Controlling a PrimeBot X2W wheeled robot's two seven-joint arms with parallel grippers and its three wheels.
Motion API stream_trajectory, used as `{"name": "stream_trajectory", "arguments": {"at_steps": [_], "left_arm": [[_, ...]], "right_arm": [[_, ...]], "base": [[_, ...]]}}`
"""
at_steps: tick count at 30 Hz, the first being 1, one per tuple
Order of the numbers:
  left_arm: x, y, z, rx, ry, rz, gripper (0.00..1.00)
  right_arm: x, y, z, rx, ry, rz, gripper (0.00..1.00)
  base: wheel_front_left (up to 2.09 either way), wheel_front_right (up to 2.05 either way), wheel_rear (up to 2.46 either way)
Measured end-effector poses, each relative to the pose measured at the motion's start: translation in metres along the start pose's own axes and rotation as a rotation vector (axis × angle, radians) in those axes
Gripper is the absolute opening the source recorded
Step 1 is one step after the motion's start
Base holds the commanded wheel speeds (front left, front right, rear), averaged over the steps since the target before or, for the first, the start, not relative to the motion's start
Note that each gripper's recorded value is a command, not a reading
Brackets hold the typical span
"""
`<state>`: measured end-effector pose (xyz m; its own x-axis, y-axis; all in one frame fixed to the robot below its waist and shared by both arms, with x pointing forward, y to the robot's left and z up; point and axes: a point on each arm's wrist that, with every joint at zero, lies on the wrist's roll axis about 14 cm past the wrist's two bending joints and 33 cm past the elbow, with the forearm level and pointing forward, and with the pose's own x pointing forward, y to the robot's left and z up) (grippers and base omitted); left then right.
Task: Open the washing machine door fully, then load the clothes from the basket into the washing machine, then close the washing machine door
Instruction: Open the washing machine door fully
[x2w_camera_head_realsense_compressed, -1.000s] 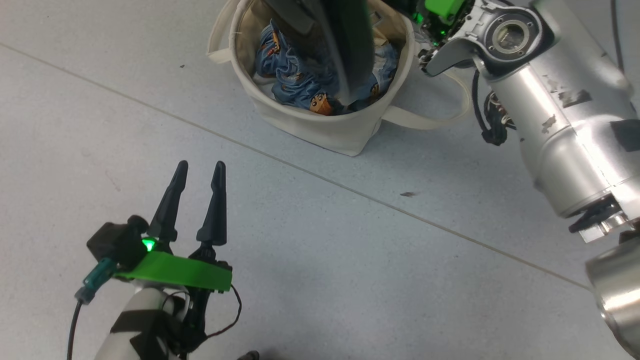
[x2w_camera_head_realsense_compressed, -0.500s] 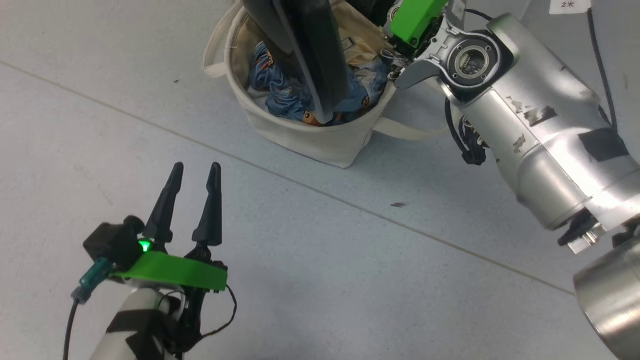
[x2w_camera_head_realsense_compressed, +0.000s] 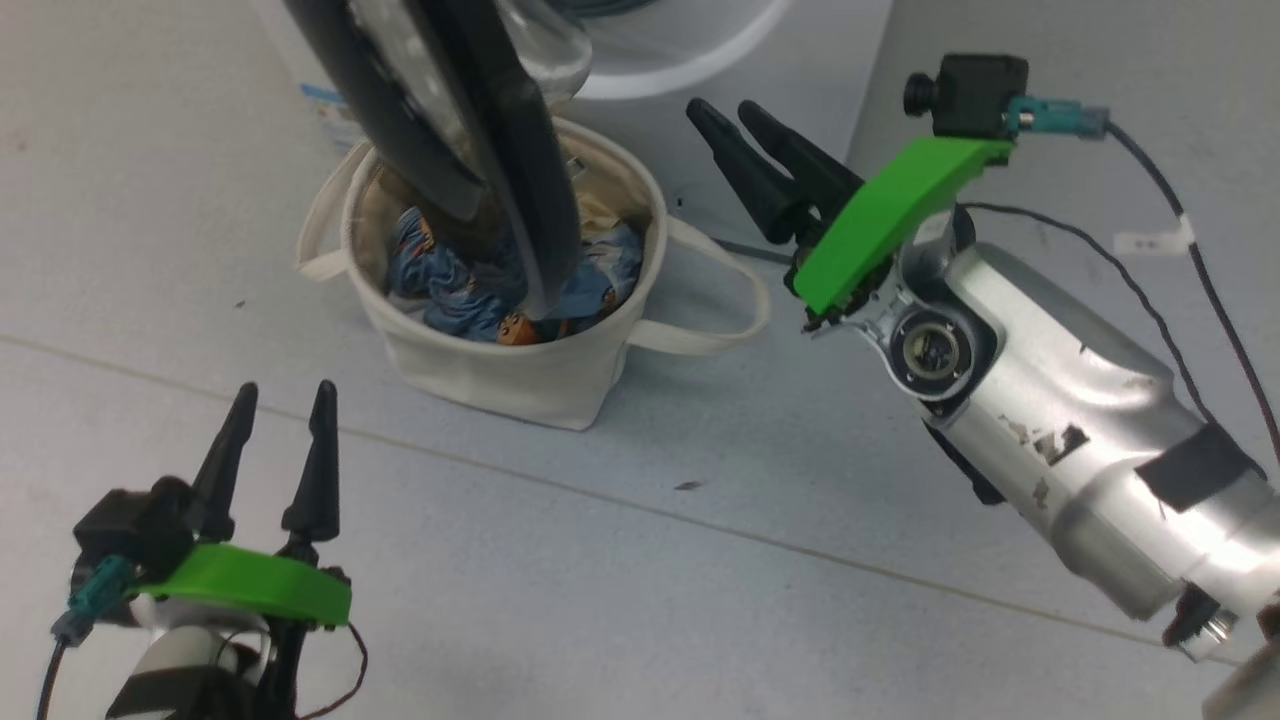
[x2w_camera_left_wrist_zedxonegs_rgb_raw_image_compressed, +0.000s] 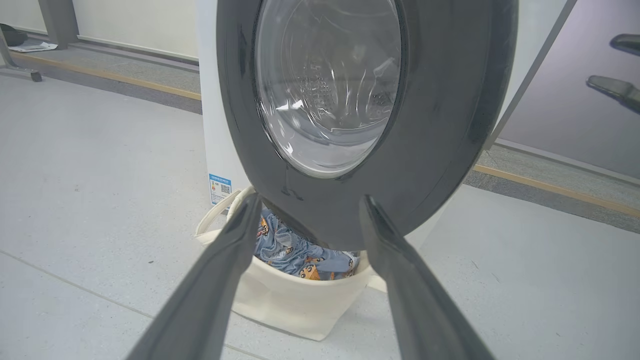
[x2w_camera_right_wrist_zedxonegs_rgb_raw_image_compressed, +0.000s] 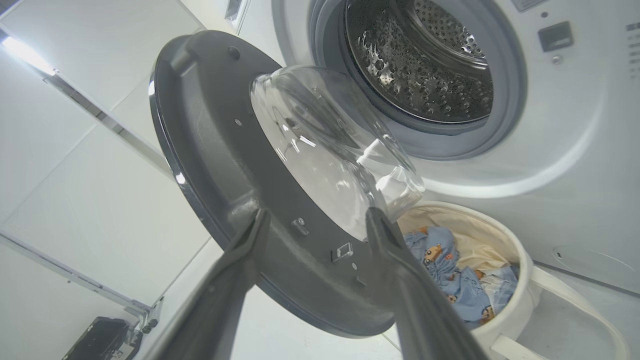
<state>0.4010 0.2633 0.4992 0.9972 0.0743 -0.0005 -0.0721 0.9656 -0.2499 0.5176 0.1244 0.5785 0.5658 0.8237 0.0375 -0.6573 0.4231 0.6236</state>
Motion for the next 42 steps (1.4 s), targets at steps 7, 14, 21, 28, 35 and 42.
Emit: {"name": "stream_trajectory", "arguments": {"at_steps": [7,14,21,28,35,42], "left_arm": [[-0.001,-0.018,0.006,0.016,0.005,-0.065,1.0],[-0.008,-0.038,0.004,0.041,0.037,-0.135,1.0],[-0.013,-0.056,0.01,0.063,0.034,-0.194,1.0],[-0.011,-0.07,0.018,0.082,0.018,-0.233,1.0],[-0.007,-0.072,0.016,0.1,0.033,-0.24,1.0],[-0.008,-0.07,0.017,0.104,0.034,-0.235,1.0]], "right_arm": [[-0.071,-0.013,0.022,-0.159,-0.128,-0.086,1.0],[-0.137,-0.017,0.032,-0.299,-0.199,-0.171,1.0],[-0.208,-0.024,0.051,-0.44,-0.316,-0.298,1.0],[-0.263,-0.032,0.032,-0.498,-0.354,-0.414,1.0],[-0.297,-0.037,0.038,-0.5,-0.419,-0.511,1.0],[-0.303,-0.038,0.021,-0.462,-0.416,-0.546,1.0]], "base": [[0.0,0.0,0.0],[0.0,0.0,0.0],[0.0,0.0,0.0],[0.0,0.0,0.0],[0.0,0.0,0.0],[0.0,0.0,0.0]]}}
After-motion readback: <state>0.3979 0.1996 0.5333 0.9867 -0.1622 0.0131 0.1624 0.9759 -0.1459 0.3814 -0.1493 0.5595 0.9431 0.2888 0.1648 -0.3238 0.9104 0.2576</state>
